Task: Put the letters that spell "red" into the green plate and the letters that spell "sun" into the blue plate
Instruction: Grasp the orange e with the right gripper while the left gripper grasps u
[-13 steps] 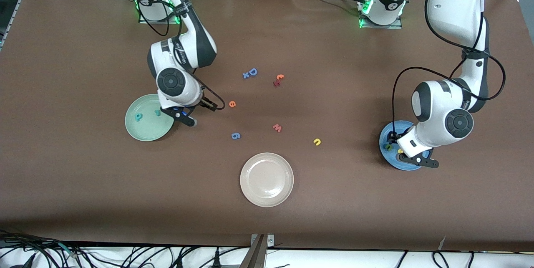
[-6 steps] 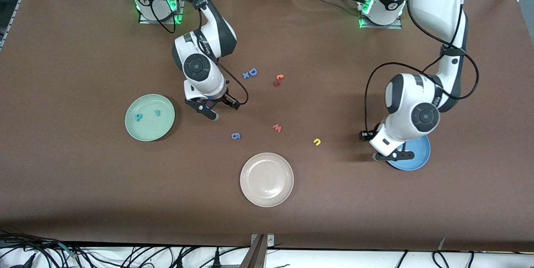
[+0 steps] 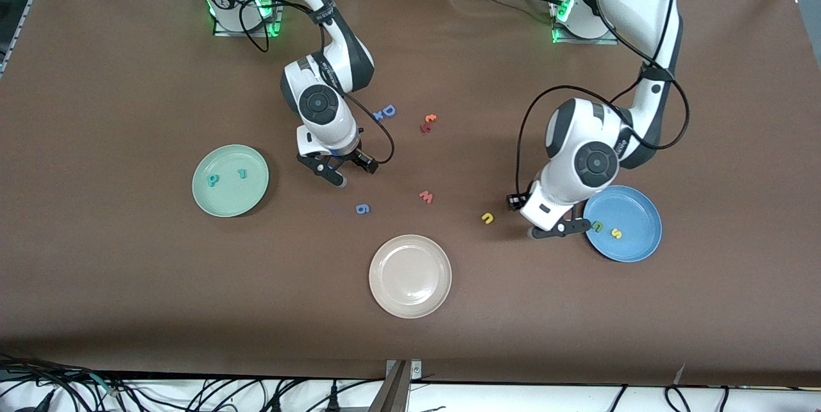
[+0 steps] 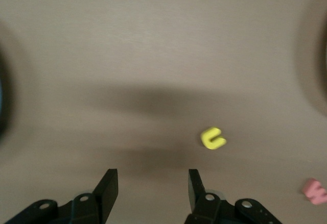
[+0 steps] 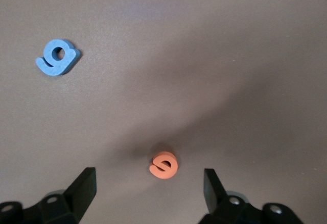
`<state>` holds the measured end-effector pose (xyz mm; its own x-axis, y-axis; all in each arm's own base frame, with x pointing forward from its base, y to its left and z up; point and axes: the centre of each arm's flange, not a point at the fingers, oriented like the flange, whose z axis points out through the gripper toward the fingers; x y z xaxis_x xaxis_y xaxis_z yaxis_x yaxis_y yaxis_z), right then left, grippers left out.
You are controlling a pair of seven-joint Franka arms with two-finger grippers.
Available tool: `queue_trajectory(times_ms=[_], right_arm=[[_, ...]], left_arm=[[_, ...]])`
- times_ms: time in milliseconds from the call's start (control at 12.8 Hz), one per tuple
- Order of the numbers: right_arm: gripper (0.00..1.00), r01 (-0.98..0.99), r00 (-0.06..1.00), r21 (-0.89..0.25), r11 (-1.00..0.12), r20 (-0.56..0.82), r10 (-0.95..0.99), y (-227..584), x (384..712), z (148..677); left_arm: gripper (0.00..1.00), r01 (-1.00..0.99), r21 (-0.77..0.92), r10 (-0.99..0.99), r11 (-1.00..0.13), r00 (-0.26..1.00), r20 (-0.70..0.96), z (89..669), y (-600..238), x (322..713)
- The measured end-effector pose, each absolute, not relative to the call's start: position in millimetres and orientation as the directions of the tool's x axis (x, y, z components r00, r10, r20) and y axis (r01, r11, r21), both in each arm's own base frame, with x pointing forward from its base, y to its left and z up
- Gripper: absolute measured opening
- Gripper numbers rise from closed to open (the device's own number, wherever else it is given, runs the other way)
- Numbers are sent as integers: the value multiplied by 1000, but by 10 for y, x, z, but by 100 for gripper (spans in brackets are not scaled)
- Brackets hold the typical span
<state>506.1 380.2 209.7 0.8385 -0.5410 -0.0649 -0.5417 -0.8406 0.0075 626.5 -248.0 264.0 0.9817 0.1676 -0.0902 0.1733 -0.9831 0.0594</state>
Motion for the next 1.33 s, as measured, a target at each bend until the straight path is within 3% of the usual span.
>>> queue_trajectory(times_ms=[470, 627, 1097, 1333], right_arm=[[82, -539, 840, 27, -842, -61, -540, 3861, 4977, 1872], [66, -539, 839, 38, -841, -63, -541, 3842, 4956, 1813], [60, -540, 838, 48, -841, -66, -542, 3819, 4934, 1769], [44, -540, 838, 46, -841, -65, -542, 3819, 4935, 1772]], left_arm=[[63, -230, 92, -236, -969, 970, -55, 2557, -2738, 6274], [60, -357, 93, -362, -929, 931, -38, 2463, -2725, 6290], [60, -419, 66, -416, -906, 908, 54, 2242, -2764, 6381], [60, -428, 58, -425, -902, 903, 54, 2058, -2832, 6347]])
